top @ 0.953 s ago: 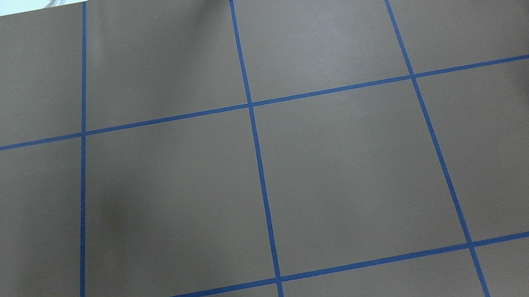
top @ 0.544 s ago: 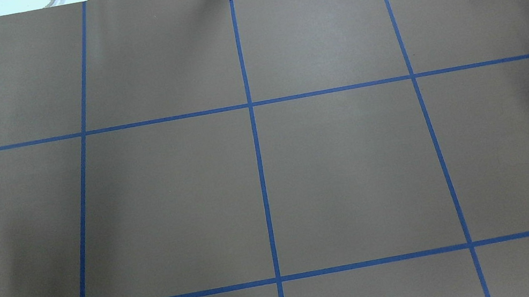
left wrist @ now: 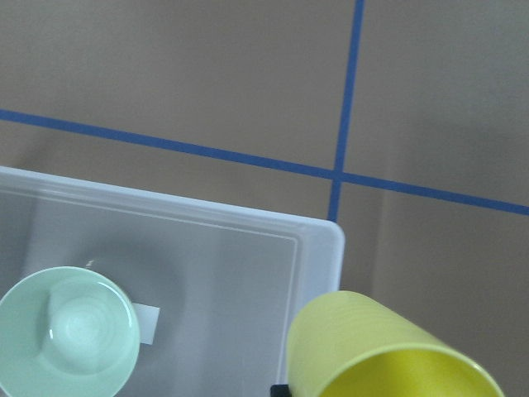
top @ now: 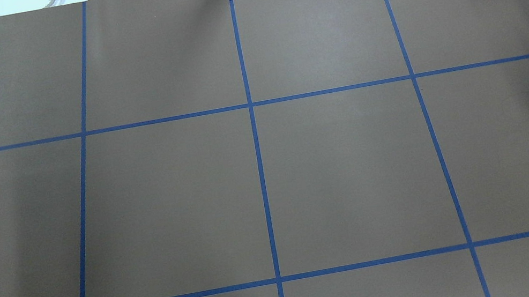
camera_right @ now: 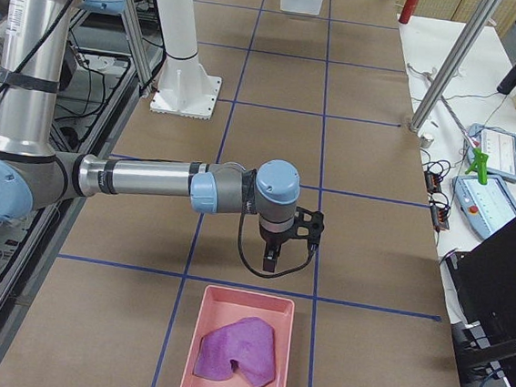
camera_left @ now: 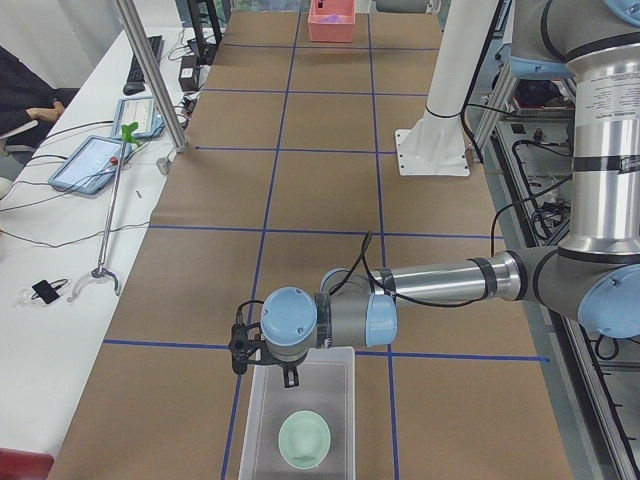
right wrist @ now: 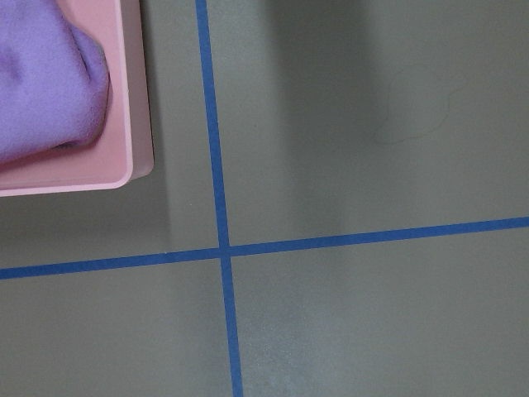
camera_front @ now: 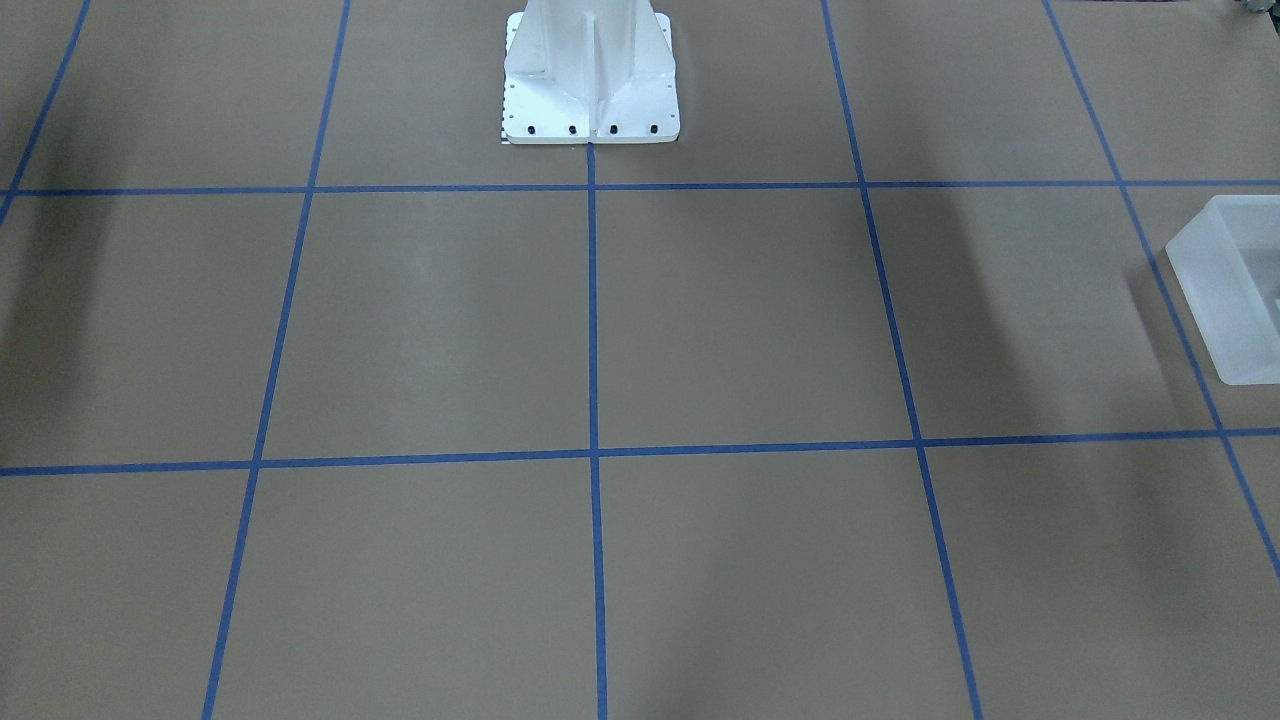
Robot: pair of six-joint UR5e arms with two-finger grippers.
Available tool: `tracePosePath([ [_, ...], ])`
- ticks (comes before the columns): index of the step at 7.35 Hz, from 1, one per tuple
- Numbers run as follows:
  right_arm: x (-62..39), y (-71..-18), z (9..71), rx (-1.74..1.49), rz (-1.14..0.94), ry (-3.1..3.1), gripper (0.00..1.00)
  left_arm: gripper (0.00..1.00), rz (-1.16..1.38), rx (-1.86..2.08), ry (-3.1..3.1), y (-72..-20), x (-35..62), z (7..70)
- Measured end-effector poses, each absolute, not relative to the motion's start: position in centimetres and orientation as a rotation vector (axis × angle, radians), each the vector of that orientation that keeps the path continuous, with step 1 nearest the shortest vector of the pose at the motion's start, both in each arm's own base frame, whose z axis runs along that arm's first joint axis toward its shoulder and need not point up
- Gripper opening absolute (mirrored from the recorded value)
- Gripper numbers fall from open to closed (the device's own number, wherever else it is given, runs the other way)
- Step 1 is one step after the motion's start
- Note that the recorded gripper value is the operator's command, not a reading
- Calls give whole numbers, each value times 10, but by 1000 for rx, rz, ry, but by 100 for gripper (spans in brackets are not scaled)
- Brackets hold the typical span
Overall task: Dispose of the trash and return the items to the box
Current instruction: 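Carry the yellow cup into the clear bin beside the bowl and release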
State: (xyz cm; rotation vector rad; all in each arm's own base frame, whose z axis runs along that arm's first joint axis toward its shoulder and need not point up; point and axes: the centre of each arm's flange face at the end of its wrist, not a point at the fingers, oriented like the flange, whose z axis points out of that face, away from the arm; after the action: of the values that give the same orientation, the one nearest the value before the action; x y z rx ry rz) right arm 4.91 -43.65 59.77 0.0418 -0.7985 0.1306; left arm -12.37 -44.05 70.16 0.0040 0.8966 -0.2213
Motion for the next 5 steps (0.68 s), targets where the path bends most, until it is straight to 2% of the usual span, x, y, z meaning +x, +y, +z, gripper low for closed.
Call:
tracePosePath([
  [3,49,-437,597,43,130,-799,100,0,-314,-60,901,-439,-120,733],
  [5,49,-436,595,46,129,-800,100,0,-288,-100,891,-439,-96,757],
])
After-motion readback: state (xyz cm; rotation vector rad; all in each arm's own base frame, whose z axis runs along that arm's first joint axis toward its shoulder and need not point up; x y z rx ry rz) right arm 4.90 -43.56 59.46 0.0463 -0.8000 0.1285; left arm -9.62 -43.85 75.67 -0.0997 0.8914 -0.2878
